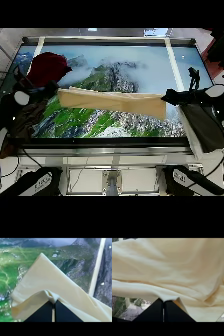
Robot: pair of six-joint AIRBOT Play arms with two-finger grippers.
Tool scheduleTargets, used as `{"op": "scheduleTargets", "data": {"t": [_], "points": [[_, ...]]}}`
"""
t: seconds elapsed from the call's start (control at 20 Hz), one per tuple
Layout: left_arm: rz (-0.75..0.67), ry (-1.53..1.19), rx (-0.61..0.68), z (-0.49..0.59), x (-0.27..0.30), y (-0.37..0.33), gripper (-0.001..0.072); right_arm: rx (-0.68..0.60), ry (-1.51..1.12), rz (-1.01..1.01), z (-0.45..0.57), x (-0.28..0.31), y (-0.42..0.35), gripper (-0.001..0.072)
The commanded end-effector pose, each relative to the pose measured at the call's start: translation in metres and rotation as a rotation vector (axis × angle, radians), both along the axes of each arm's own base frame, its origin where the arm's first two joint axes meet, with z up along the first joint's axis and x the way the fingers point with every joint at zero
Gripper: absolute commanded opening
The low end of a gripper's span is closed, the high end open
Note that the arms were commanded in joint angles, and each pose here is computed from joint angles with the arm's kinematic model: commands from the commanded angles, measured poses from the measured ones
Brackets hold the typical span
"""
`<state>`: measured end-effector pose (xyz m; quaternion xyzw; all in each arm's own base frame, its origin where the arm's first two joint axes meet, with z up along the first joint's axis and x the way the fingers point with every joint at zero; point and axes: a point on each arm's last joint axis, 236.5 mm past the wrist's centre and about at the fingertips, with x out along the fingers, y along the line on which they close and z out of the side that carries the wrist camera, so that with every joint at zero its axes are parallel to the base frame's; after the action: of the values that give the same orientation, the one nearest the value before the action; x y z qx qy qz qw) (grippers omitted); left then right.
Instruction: Fold the shirts.
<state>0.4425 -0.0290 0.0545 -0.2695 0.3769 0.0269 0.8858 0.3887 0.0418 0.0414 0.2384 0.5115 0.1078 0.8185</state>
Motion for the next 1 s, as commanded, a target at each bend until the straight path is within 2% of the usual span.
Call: {"op": "scheduleTargets", "data": {"t": [0.0,0.2,0.6,0.8,0.85,0.9,0.95], "points": [[-0.102,0.047,0.057,-0.035,0.044,-0.022,0.0012,-0.011,0.012,-0.009,-0.033,0.042,-0.009,0.0028],[-0.147,0.050,0.087,-0.078,0.077,-0.050,0.0012,-0.024,0.027,-0.018,-0.070,0.071,-0.010,0.0027],[-0.068,0.052,0.122,-0.106,0.092,-0.031,0.0012,-0.027,0.130,-0.025,-0.136,0.077,-0.013,0.0028],[-0.037,0.061,0.038,-0.101,0.091,-0.040,0.0031,-0.008,0.143,-0.002,-0.126,0.075,-0.010,0.0049],[-0.037,0.056,0.028,-0.096,0.092,-0.042,0.0139,0.001,0.152,0.026,-0.117,0.074,-0.008,0.0052],[-0.036,0.039,0.022,-0.085,0.094,-0.043,0.0322,0.007,0.153,0.063,-0.105,0.073,-0.008,0.0077],[-0.037,0.017,0.019,-0.072,0.097,-0.044,0.0453,0.015,0.151,0.096,-0.089,0.071,-0.007,0.0183]]}}
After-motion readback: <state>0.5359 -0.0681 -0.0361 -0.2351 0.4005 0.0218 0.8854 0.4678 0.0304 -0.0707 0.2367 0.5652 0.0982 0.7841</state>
